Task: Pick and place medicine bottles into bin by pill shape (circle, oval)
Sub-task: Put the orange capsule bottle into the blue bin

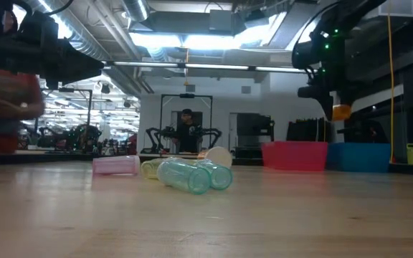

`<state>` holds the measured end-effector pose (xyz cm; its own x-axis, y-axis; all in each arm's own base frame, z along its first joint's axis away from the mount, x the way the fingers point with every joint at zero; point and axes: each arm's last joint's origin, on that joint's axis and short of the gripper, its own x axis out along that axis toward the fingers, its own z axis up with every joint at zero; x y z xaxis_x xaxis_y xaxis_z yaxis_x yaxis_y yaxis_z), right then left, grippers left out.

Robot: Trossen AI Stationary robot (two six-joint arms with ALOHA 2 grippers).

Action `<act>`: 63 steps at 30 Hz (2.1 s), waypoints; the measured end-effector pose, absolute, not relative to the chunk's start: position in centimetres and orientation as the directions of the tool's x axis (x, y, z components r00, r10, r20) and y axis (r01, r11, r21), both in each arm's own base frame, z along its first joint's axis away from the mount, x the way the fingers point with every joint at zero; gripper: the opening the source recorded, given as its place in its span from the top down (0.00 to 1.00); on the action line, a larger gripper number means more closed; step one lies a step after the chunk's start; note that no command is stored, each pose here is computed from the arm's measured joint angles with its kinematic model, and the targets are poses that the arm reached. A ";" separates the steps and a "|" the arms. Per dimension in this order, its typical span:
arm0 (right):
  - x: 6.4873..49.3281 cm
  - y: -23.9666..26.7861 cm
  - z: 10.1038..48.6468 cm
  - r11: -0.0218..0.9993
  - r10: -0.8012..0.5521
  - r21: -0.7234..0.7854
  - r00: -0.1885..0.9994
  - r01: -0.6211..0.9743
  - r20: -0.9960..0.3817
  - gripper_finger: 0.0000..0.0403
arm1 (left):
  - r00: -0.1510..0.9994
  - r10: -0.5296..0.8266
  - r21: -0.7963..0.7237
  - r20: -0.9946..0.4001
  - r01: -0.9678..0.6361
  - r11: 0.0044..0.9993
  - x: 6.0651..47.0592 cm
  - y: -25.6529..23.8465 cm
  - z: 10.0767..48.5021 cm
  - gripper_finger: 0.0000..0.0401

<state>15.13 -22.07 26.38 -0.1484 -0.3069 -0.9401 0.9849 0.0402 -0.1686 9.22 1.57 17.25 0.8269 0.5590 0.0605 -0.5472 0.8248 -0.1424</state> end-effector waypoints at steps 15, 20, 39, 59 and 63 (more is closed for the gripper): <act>15.1 -25.1 21.6 0.110 -0.137 -0.259 -0.243 0.960 -0.960 0.53 | 0.827 0.559 -0.142 0.060 -0.547 0.825 9.2 1.6 17.2 0.59; 15.1 -25.6 20.5 0.114 -0.113 -0.283 -0.271 0.952 -0.956 0.52 | 0.827 0.559 -0.142 0.061 -0.547 0.825 9.2 1.6 17.2 0.59; 15.4 -25.0 21.2 0.160 -0.139 -0.289 -0.269 0.944 -0.953 0.35 | 0.827 0.559 -0.142 0.060 -0.547 0.825 9.2 1.6 17.2 0.59; 28.1 -13.5 29.3 0.618 -0.460 0.172 0.531 0.767 -0.712 0.35 | 0.827 0.559 -0.142 0.060 -0.548 0.825 9.2 1.6 17.2 0.59; 31.3 -10.4 27.7 0.636 -0.436 0.204 0.565 0.744 -0.701 0.34 | 0.827 0.559 -0.142 0.060 -0.548 0.825 9.2 1.6 17.2 0.59</act>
<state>31.32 -10.44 27.68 0.5646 -0.4356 -0.7011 0.7440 0.6364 0.2037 9.23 1.57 17.24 0.8268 0.5593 0.0602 -0.5475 0.8247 -0.1419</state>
